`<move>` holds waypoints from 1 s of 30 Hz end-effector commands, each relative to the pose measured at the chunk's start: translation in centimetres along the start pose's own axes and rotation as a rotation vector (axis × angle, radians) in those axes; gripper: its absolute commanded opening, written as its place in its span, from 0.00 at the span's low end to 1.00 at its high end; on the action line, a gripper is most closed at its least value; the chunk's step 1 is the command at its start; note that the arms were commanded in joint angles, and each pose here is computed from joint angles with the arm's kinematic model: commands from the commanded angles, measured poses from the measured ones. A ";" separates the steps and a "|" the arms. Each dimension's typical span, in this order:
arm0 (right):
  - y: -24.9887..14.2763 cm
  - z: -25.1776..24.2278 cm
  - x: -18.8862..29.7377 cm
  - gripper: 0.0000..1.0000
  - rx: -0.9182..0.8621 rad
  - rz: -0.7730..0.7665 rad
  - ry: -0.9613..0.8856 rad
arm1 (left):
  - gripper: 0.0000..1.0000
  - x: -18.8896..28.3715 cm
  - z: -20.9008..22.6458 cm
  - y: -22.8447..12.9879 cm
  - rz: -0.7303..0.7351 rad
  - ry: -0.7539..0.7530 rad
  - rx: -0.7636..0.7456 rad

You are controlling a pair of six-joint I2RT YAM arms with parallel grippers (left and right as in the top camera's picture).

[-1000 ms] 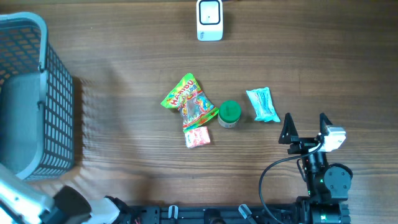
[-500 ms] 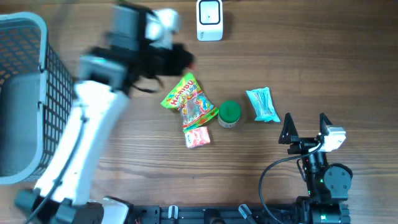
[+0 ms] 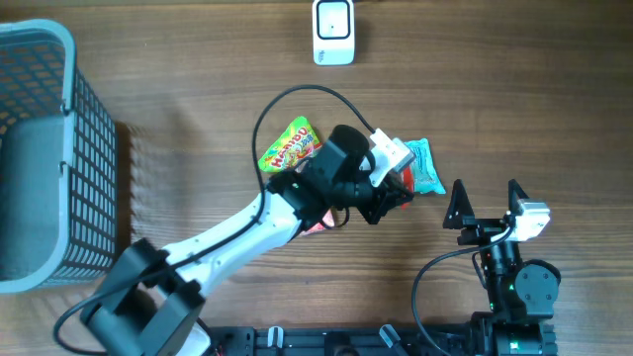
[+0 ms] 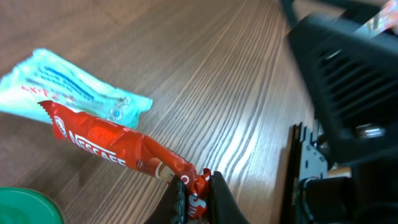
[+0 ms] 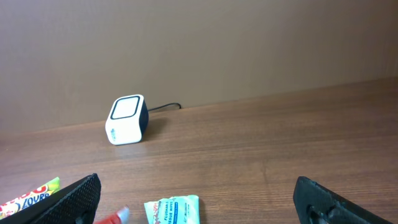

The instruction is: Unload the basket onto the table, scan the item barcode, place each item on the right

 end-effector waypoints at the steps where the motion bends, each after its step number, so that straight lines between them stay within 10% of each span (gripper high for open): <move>1: 0.0 0.0 0.0 1.00 -0.010 -0.006 -0.002 | 0.52 -1.6 0.5 -1.4 0.048 -0.020 0.002; 2: 0.0 0.0 0.0 1.00 -0.009 -0.006 -0.002 | 0.95 -1.5 0.3 -0.9 0.026 -0.024 0.014; 3: 0.0 0.0 0.0 1.00 -0.009 -0.006 -0.002 | 1.00 -1.0 -0.2 0.0 -0.005 -0.030 0.013; 8: 0.0 0.0 0.0 1.00 -0.010 -0.006 -0.002 | 1.00 2.5 -1.6 4.1 -0.158 0.071 -0.052; 15: 0.0 0.0 0.0 1.00 -0.010 -0.006 -0.002 | 1.00 12.7 0.1 8.3 -0.422 0.650 0.019; 23: 0.0 0.0 0.0 1.00 -0.009 -0.006 -0.002 | 1.00 34.4 -10.3 16.2 -1.231 1.173 0.048; 30: 0.0 0.0 0.0 1.00 -0.009 -0.006 -0.002 | 1.00 41.1 -13.6 15.6 -1.094 1.679 -0.077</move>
Point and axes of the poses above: each gripper's point midway between its finger pads, its own x axis back along the fingers, its own z axis along the line the jaws close on, y = z × x, the point moved 9 cm from there along x, back along the fingers
